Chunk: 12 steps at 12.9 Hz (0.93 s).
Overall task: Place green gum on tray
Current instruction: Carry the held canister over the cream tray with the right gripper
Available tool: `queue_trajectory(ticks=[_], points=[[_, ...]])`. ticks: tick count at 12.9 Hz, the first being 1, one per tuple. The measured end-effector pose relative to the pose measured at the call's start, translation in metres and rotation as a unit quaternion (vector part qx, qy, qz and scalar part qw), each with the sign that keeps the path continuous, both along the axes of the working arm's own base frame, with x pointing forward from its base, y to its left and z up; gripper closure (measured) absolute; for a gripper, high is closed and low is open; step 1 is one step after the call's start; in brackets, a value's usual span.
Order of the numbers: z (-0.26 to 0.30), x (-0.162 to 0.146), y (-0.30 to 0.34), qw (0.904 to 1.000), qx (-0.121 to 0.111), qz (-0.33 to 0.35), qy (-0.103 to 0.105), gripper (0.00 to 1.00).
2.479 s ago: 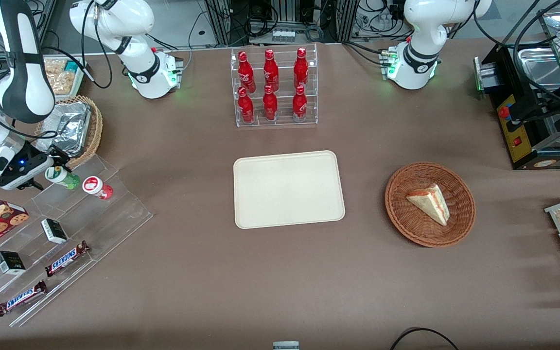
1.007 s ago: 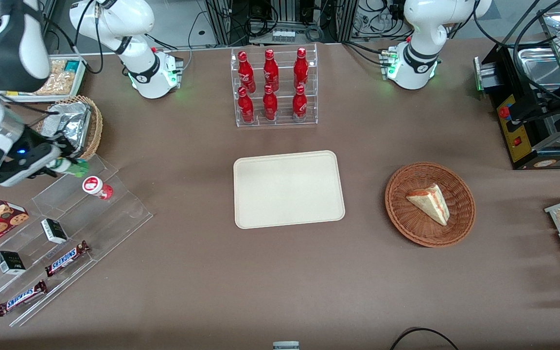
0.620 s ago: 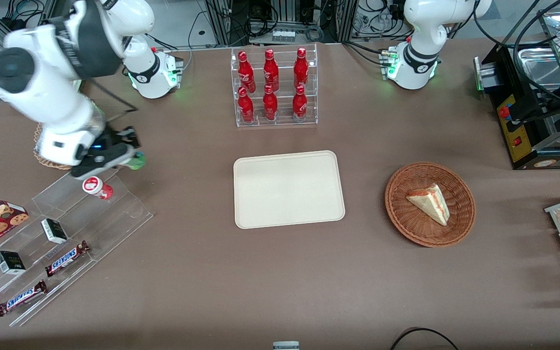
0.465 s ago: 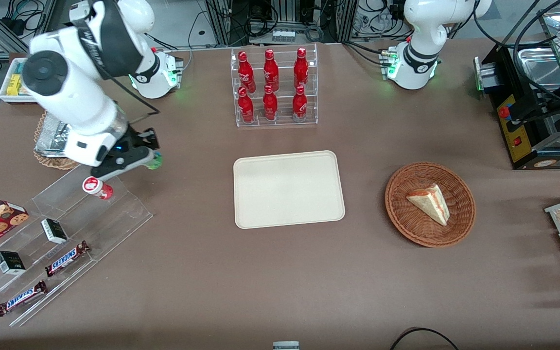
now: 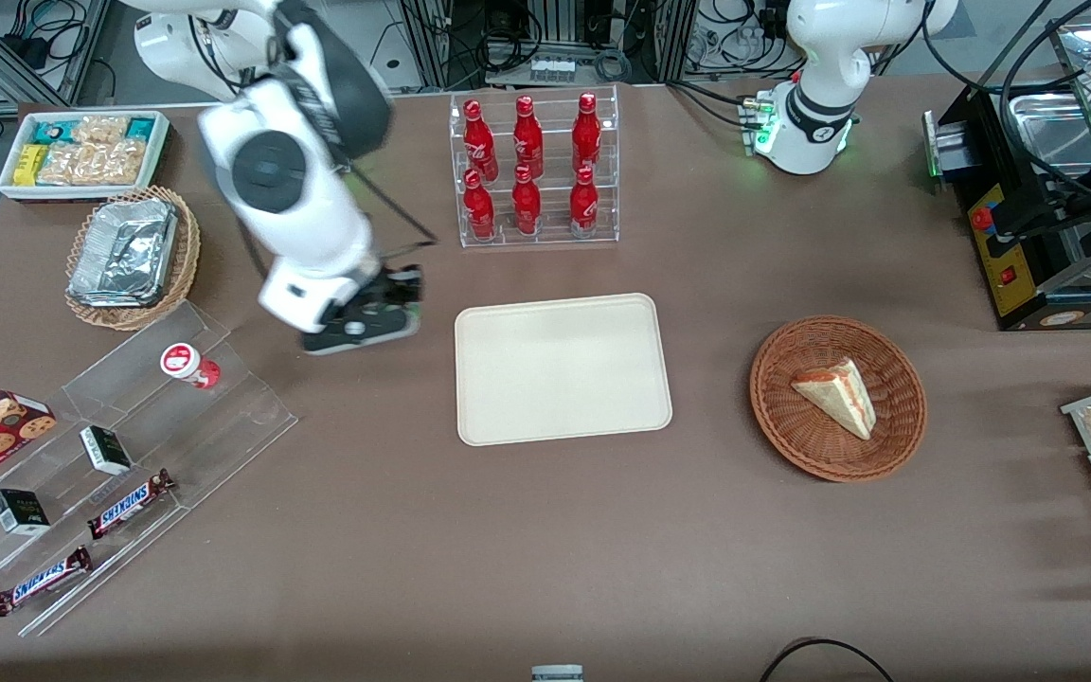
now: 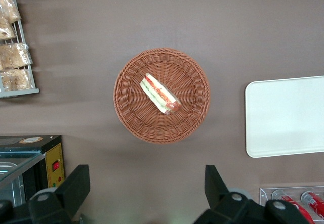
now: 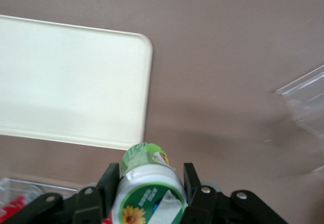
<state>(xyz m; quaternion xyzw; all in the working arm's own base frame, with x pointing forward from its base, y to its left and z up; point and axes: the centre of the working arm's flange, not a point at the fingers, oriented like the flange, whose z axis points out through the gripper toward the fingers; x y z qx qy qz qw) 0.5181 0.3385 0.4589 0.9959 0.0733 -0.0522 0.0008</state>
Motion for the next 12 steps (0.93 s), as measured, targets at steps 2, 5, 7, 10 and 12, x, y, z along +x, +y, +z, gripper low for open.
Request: queue_trajectory(ticks=[2, 5, 7, 10, 12], points=[[-0.021, 0.004, 0.046, 0.9995, 0.007, -0.030, 0.001, 0.43], [-0.057, 0.006, 0.092, 0.9981, 0.018, -0.057, -0.011, 0.43], [-0.089, -0.001, 0.114, 0.9973, -0.001, -0.071, -0.020, 0.43], [-0.132, -0.024, 0.153, 0.9950, -0.019, -0.089, -0.040, 0.43], [-0.151, -0.033, 0.171, 0.9947, -0.013, -0.088, -0.050, 0.43]])
